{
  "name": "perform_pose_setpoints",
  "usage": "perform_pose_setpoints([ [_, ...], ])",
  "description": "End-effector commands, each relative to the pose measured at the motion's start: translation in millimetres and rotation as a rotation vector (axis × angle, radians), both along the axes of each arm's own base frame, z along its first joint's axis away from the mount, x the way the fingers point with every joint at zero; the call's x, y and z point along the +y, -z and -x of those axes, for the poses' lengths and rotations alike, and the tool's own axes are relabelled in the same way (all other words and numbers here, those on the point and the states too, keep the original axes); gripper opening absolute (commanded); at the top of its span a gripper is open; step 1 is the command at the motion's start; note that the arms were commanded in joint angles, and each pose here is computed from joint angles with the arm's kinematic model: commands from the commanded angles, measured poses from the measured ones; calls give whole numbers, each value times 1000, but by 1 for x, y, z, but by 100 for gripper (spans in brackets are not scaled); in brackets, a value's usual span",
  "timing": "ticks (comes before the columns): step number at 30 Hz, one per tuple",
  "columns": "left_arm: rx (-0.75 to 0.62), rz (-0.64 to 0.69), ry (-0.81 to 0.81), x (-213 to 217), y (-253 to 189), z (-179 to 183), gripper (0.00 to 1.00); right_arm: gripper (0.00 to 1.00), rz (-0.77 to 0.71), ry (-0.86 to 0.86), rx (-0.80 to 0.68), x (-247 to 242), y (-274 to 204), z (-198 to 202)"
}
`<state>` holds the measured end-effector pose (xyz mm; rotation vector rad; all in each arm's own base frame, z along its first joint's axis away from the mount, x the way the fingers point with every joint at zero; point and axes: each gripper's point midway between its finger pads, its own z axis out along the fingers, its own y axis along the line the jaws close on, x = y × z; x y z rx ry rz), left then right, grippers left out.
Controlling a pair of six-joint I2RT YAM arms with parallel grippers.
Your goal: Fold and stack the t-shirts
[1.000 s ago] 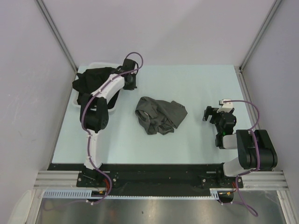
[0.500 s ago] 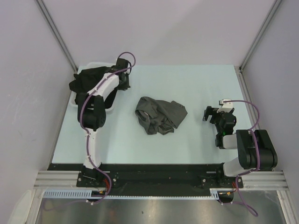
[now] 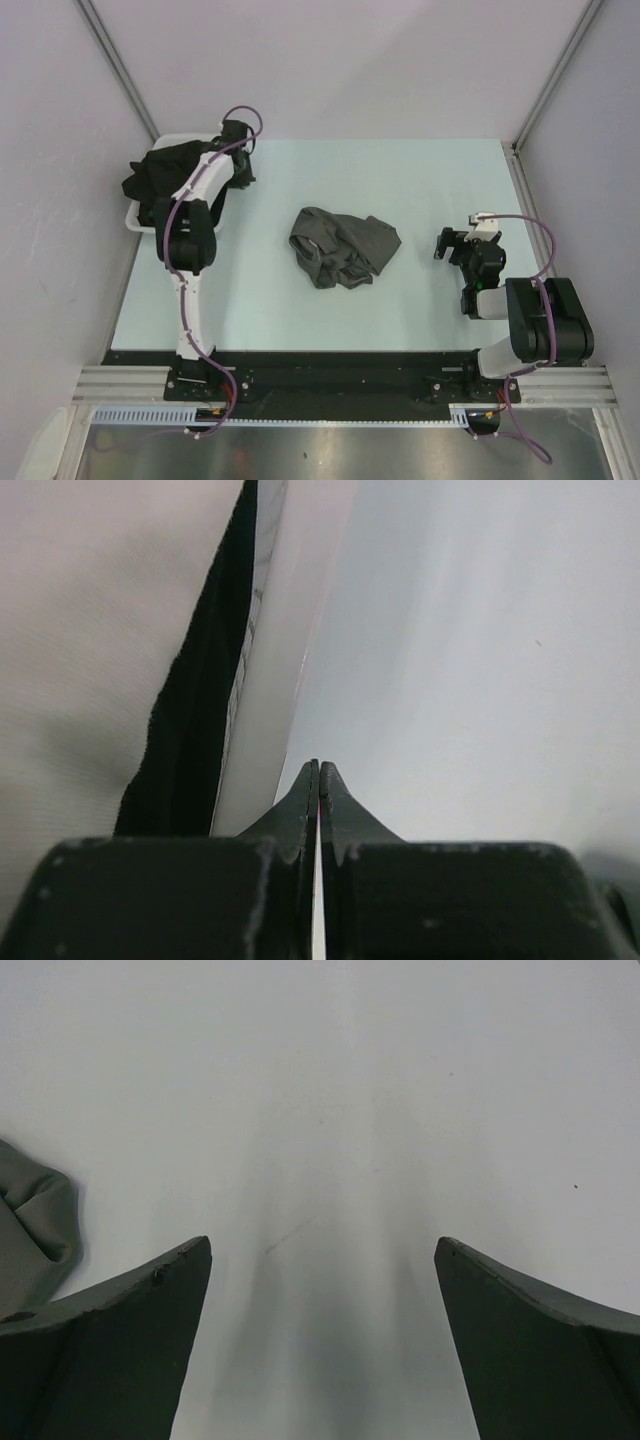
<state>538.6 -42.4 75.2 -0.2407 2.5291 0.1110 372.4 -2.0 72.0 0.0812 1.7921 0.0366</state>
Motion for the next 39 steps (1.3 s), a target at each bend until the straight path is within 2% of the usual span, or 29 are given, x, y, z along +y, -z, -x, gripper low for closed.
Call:
perform_pose_setpoints([
  [1,-31,-71,-138,63,-15,-11,0,100,10,3,-65,-1,-20,-9],
  [9,-39,-93,-190,86,-19,-10,0,100,7,-1,-65,-1,-20,-10],
  [10,-35,-99,-224,103,-19,-7,0,100,7,-1,-65,-1,-20,-10],
  [22,-48,-143,-330,154,-34,6,0,100,7,2,-68,-2,-21,-10],
  [25,-58,-106,-326,154,-37,6,0,100,7,1,-68,-1,-21,-10],
  [27,-57,-20,-269,137,-33,4,4,100,6,1,-66,-1,-20,-10],
  [28,-69,14,-242,128,-38,4,13,100,6,3,-65,-2,-20,-10],
  [30,-85,106,-167,99,-33,3,22,100,7,1,-66,-1,-20,-10],
  [32,-149,122,-124,84,-52,1,27,100,7,1,-65,-1,-20,-10],
  [39,-175,145,96,-1,-79,21,39,100,10,5,-65,-1,-20,-10],
])
